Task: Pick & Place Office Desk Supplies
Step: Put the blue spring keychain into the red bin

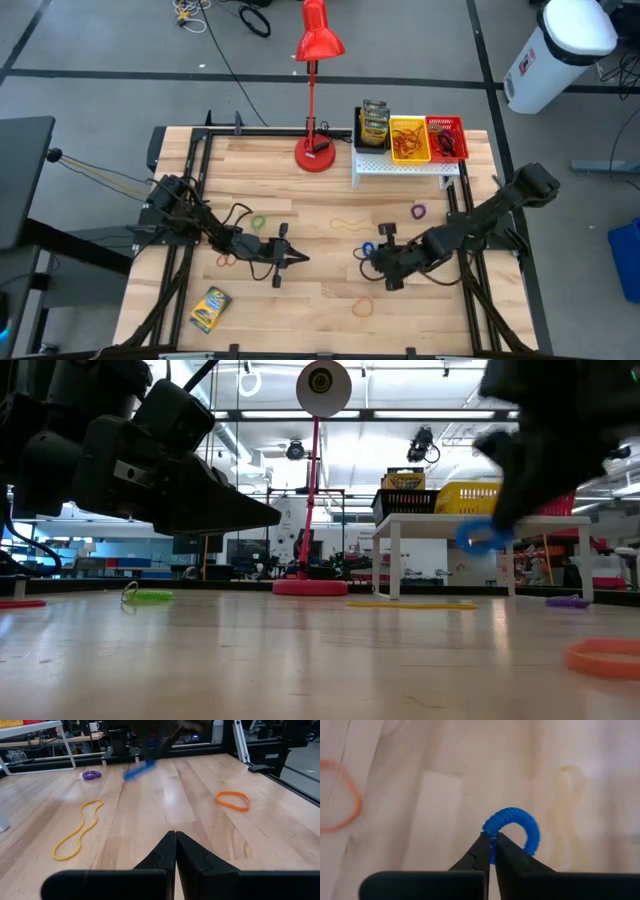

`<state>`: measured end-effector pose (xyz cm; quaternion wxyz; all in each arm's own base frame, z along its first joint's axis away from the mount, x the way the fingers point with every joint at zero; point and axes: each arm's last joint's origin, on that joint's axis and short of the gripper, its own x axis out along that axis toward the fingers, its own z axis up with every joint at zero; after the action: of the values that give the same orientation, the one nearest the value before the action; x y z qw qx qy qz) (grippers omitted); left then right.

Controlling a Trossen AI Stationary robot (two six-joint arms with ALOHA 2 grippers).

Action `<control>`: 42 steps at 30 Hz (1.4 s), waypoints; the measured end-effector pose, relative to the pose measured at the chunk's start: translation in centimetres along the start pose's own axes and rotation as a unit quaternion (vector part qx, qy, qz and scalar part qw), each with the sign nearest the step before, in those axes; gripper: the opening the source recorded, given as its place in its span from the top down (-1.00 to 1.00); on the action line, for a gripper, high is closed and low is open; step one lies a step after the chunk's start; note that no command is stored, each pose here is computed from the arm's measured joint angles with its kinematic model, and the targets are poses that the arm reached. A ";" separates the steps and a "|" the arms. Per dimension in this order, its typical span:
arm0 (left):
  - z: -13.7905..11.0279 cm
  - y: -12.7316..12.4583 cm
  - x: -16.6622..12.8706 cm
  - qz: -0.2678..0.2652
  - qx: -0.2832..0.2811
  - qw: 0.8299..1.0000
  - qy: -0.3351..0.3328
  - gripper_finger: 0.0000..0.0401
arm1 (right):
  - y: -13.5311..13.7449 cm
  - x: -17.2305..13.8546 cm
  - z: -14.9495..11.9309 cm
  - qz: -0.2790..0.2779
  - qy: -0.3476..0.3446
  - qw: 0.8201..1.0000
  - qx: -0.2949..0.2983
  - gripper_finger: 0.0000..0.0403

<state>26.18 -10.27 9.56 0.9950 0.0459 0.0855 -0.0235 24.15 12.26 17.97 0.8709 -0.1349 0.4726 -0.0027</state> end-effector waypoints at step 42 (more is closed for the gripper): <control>-0.1 -0.1 0.0 -0.014 -0.006 1.000 0.004 0.93 | -28.5 -13.9 -7.9 -0.324 0.203 0.815 0.435 0.66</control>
<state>26.15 -10.37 9.49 0.9945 0.0393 0.0898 -0.0366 13.48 -15.18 32.07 0.6720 0.1161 0.5169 -0.5174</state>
